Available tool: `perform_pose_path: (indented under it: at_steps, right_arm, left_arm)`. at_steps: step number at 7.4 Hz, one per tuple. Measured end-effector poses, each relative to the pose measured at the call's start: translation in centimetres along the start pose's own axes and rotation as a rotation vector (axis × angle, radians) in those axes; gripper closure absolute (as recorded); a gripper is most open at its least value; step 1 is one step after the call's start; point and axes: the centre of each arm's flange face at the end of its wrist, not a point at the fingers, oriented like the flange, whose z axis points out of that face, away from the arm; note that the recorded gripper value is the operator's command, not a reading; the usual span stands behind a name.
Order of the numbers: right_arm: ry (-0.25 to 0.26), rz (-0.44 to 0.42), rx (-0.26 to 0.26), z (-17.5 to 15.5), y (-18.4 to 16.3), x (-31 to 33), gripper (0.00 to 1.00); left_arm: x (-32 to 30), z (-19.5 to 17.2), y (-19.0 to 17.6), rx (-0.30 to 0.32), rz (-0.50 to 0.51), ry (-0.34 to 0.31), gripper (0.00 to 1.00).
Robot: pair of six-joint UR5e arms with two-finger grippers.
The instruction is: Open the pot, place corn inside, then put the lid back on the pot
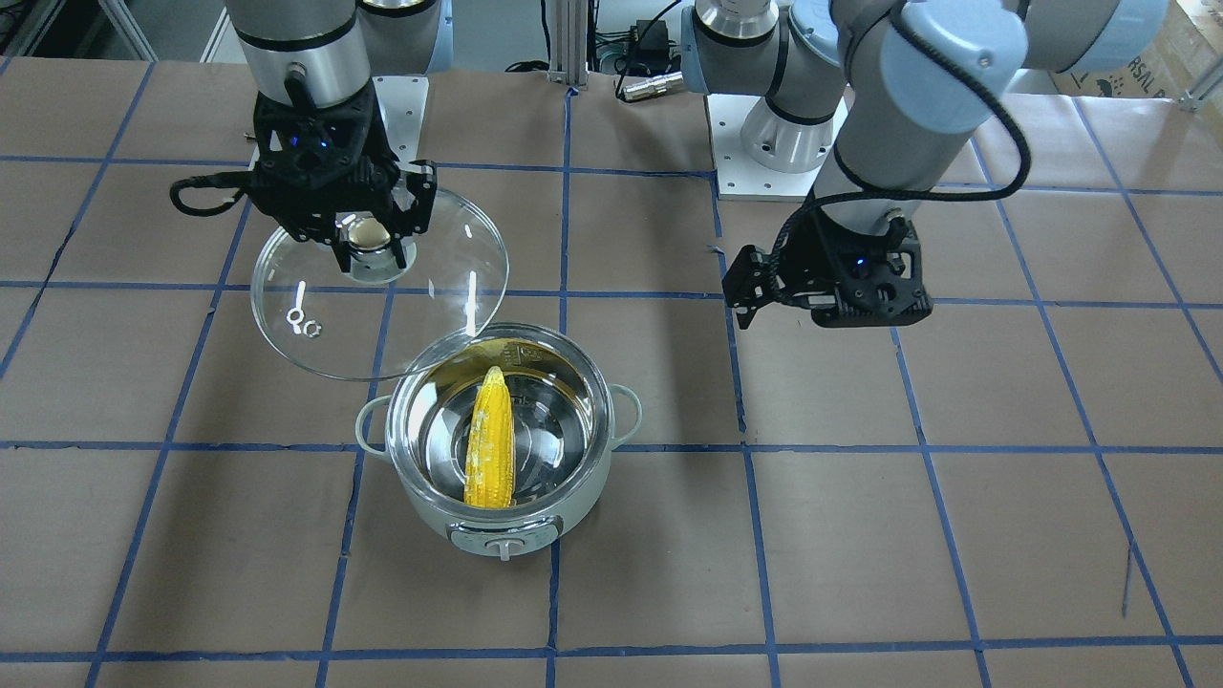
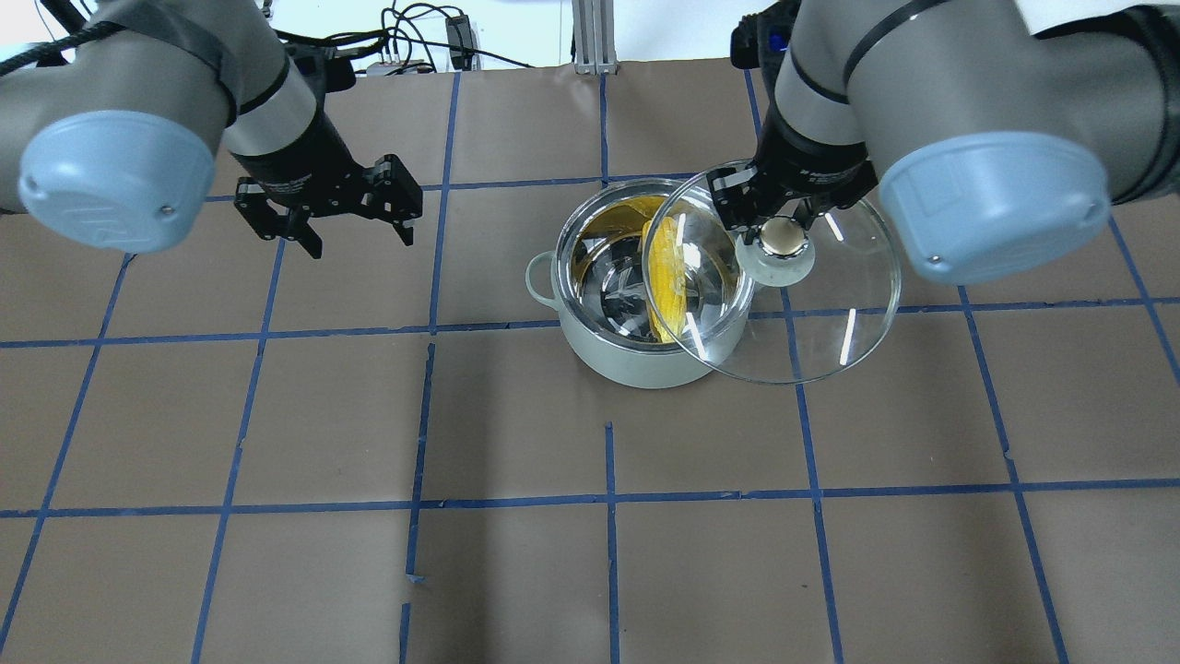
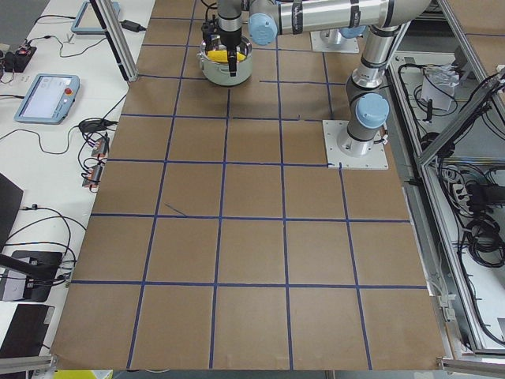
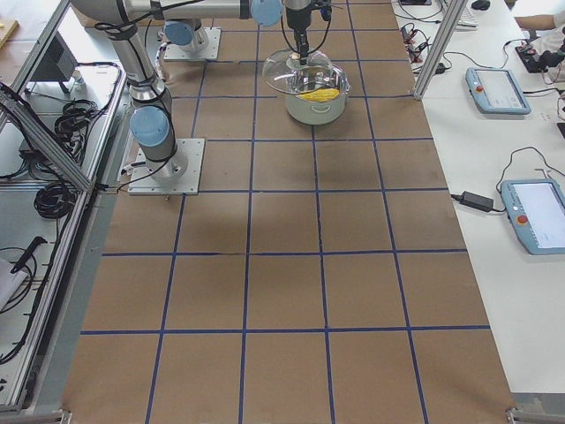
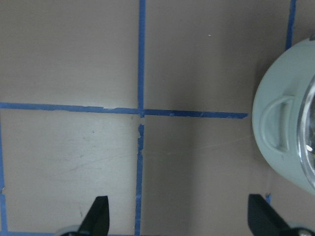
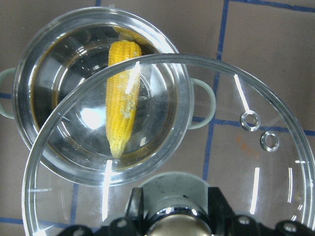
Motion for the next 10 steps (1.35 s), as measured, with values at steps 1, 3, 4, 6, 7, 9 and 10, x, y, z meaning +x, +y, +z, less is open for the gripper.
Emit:
perform_pose_path:
  at_steps: [1,3,4,6,7,9,10]
  right_arm:
    - [-0.01,0.008,0.021,1.9,-1.2,-2.2,0.63]
    - [-0.017,0.011,0.017,5.6,-4.0,-4.7,0.62]
    - [-0.016,0.01,0.008,6.8,-5.4,-5.2,0.62]
    - [-0.012,0.009,-0.006,8.6,-8.0,-5.8,0.64]
    - [-0.009,0.009,-0.012,9.1,-8.9,-6.0,0.64]
    - [-0.006,0.003,-0.022,9.7,-9.3,-6.1,0.64]
    - [-0.004,-0.001,-0.026,10.0,-9.3,-6.0,0.64]
  left_arm:
    - [-1.4,-1.5,0.5,0.011,-0.009,-0.002,0.0]
    - [-2.8,-2.7,0.9,-0.001,-0.028,-0.005,0.0]
    - [-2.9,-2.9,0.9,-0.003,-0.031,-0.005,0.0]
    - [-2.9,-3.2,1.1,0.003,-0.031,-0.003,0.0]
    - [-2.9,-3.1,1.3,0.002,-0.034,-0.005,0.0]
    - [-2.2,-3.5,2.3,0.01,-0.025,0.0,0.0]
    - [-1.6,-3.5,2.8,0.009,-0.015,0.002,0.0]
